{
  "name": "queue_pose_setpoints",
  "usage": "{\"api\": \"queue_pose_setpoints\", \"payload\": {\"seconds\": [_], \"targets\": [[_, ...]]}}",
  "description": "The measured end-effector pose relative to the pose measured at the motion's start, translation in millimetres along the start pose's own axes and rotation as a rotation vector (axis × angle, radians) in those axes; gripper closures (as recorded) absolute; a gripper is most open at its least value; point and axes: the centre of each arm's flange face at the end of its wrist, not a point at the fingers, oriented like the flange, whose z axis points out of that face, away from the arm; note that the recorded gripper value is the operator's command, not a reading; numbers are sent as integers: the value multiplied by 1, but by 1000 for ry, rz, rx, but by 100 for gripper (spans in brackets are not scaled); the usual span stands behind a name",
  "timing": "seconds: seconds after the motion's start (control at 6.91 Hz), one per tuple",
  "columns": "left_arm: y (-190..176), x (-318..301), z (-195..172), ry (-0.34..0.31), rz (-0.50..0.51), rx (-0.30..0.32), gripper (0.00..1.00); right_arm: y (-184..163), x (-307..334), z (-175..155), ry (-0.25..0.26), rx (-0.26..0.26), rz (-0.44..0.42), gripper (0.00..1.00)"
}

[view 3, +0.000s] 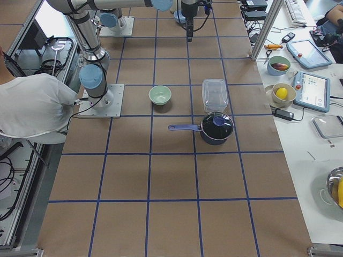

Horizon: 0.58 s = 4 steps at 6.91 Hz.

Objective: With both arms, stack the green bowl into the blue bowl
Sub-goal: 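Move the left gripper down toward the light-blue bowl beside the toaster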

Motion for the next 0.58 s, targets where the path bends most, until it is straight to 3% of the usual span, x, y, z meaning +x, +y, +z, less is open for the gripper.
{"api": "queue_pose_setpoints", "payload": {"seconds": [0.58], "targets": [[35,-11,23,-13,3,-3,0,0,0,0,-1,1,0,0]]}}
